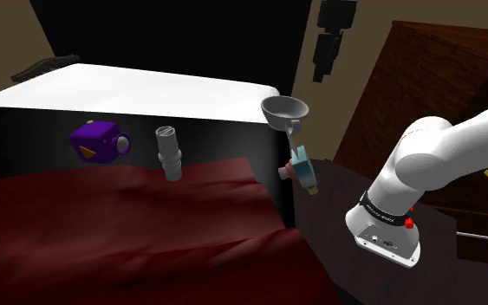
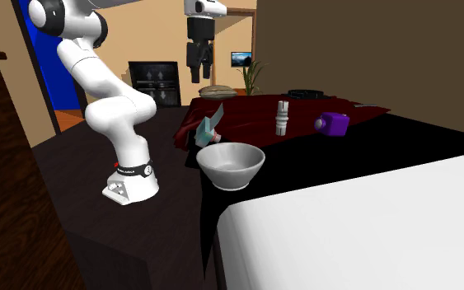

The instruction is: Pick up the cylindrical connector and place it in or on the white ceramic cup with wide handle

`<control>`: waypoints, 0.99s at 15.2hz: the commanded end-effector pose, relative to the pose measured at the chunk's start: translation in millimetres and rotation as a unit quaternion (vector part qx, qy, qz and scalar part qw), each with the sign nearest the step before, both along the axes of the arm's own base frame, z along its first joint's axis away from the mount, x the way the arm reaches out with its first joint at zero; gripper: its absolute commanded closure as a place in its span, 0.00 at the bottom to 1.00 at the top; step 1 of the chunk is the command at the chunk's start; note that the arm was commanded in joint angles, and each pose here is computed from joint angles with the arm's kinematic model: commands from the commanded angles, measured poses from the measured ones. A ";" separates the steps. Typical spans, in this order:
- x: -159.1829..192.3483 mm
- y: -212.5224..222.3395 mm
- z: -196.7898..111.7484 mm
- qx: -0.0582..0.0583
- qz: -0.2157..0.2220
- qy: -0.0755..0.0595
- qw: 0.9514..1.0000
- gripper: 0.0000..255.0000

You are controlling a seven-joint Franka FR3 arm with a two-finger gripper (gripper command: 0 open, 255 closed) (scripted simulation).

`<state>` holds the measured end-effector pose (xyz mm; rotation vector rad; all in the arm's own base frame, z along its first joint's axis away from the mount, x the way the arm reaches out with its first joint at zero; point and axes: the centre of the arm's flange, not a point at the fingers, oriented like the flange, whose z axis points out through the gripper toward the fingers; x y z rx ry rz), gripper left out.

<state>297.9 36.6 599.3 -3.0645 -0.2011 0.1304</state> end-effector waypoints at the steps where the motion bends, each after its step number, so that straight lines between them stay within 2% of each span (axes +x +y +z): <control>1: 0.0 0.0 0.0 0.000 0.000 0.000 1.000 0.00; 15: 116.2 145.7 -52.1 -0.011 -0.020 0.037 0.999 0.00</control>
